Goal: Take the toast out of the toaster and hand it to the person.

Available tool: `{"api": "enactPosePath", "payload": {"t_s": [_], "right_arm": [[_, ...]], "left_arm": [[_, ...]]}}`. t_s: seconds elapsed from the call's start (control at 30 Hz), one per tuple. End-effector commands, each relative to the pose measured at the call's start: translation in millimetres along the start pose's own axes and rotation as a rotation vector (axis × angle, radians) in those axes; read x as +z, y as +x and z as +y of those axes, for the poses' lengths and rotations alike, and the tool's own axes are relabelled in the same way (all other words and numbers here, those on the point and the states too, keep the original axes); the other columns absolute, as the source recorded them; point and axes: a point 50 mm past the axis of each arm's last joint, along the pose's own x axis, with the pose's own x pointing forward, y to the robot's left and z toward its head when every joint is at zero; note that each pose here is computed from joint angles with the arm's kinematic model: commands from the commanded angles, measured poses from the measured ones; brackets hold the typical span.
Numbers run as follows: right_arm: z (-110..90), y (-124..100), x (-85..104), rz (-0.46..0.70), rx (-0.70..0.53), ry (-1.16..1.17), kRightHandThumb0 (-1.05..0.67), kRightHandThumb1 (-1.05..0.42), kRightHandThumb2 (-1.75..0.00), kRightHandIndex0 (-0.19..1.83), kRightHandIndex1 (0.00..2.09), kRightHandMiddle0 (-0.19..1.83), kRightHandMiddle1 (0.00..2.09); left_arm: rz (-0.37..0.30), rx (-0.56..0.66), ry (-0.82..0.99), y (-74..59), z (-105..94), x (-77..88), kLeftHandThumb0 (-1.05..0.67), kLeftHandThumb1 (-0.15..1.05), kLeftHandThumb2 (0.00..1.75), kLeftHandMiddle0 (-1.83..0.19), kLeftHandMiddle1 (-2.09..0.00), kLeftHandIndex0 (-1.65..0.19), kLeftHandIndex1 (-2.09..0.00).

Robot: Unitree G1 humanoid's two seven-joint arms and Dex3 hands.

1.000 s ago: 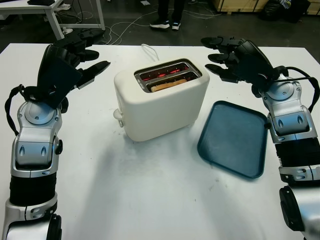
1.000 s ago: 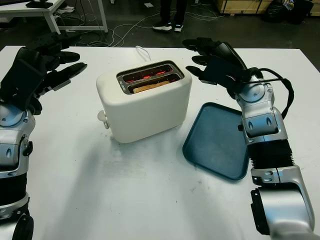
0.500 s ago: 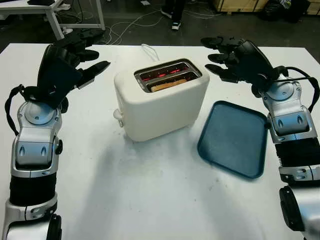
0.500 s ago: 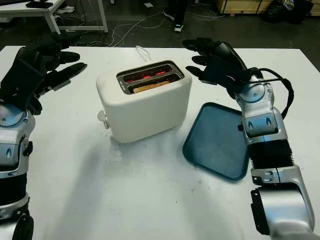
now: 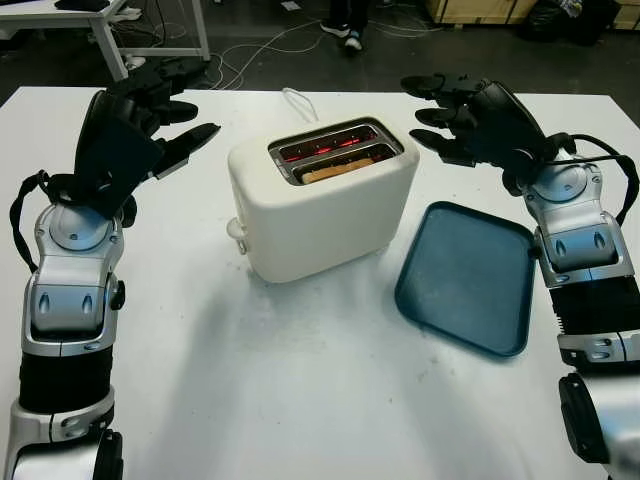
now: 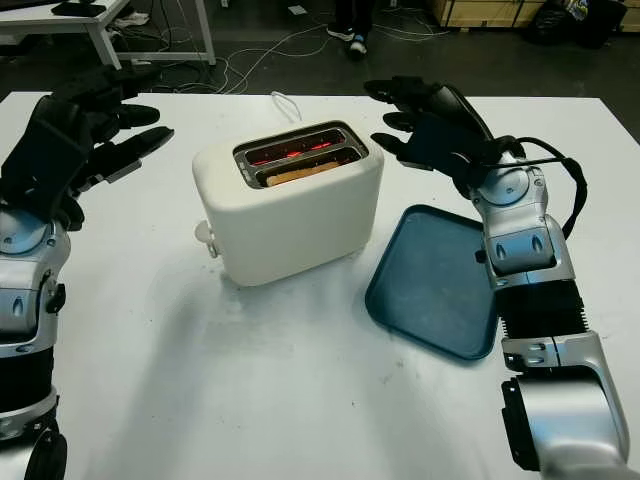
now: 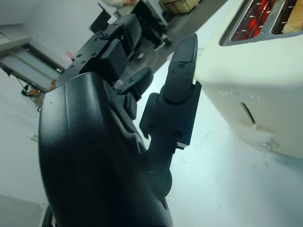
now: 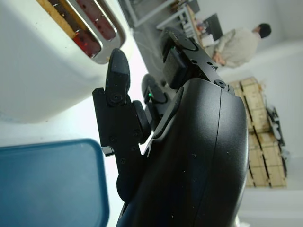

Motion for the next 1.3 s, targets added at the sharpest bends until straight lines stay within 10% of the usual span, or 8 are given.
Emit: {"api": "enactPosePath", "payload": {"t_s": [0.0,1.27], "right_arm": [[0.8,-1.1,1.4,-0.001,-0.012,0.006,-0.28,-0.92,-0.34,0.54,0.00,0.49,0.00],[-1.2,-0.6,0.9,-0.025,-0.001,-0.027,-0.31,-0.92,-0.34,0.54,0.00,0.49,0.00]], "left_arm": [[-0.013,0.001,0.017,-2.1,1.2,2.0,-0.37,0.92,0.02,-0.25,-0.85,-0.53,-0.21],[-0.021,-0.005,0.011,2.0,-0.9,5.2,-0.38,0.92,0.02,-0.24,-0.86,-0.51,-0.23]]}}
